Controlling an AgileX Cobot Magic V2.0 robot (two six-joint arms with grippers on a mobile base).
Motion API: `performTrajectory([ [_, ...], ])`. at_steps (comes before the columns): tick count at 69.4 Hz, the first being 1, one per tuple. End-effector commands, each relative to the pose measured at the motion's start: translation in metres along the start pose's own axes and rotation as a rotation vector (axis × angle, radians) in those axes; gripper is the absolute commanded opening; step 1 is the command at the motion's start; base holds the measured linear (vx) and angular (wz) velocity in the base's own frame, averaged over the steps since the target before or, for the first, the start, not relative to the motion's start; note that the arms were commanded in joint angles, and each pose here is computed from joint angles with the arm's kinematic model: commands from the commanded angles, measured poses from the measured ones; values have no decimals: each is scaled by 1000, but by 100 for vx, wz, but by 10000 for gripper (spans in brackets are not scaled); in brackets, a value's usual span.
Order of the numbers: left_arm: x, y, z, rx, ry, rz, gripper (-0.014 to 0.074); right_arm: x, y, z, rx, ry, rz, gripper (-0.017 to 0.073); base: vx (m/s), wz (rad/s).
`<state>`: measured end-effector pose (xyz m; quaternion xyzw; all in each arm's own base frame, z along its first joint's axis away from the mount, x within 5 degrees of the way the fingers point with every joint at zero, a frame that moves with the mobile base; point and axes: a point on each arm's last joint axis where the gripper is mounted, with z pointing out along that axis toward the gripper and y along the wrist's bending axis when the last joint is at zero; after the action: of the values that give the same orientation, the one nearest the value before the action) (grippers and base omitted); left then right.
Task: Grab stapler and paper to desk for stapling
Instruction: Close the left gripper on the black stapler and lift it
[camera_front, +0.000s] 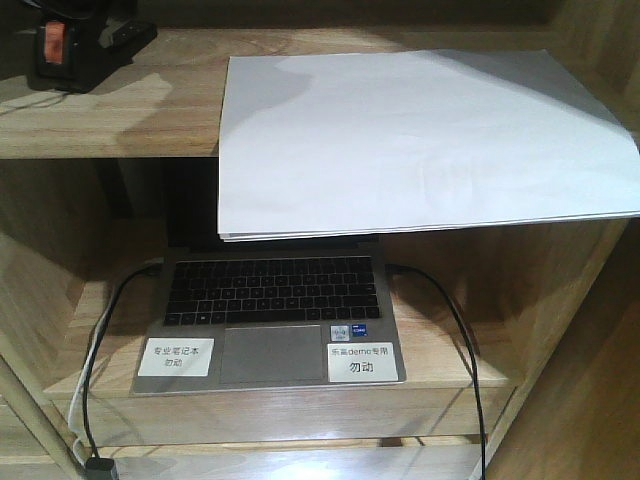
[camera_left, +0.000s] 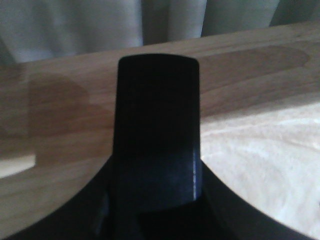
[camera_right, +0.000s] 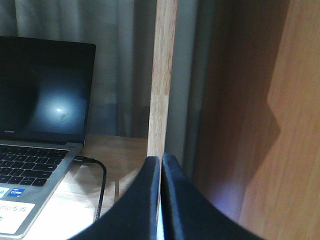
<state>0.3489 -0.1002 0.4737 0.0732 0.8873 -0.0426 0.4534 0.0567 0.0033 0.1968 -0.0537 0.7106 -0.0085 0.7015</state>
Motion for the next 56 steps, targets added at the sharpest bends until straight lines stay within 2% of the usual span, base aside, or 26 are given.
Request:
performTrajectory([
  [1, -17, 0, -50, 45, -185, 13, -6, -6, 0, -1, 3, -84, -13, -10, 0, 0],
  [13, -16, -4, -81, 129, -243, 56, -6, -6, 0, -1, 3, -84, -13, -10, 0, 0],
  [25, 0, -6, -100, 190, -278, 93, -6, -6, 0, -1, 3, -84, -13, -10, 0, 0],
  [36, 26, -11, -123, 289, -328, 130, -6, -6, 0, -1, 3, -84, -13, -10, 0, 0],
  [42, 45, -12, -137, 328, -342, 167, -6, -6, 0, -1, 3, -84, -13, -10, 0, 0],
  [56, 92, -11, -155, 376, -319, 239, -6, -6, 0, -1, 3, -84, -13, -10, 0, 0],
])
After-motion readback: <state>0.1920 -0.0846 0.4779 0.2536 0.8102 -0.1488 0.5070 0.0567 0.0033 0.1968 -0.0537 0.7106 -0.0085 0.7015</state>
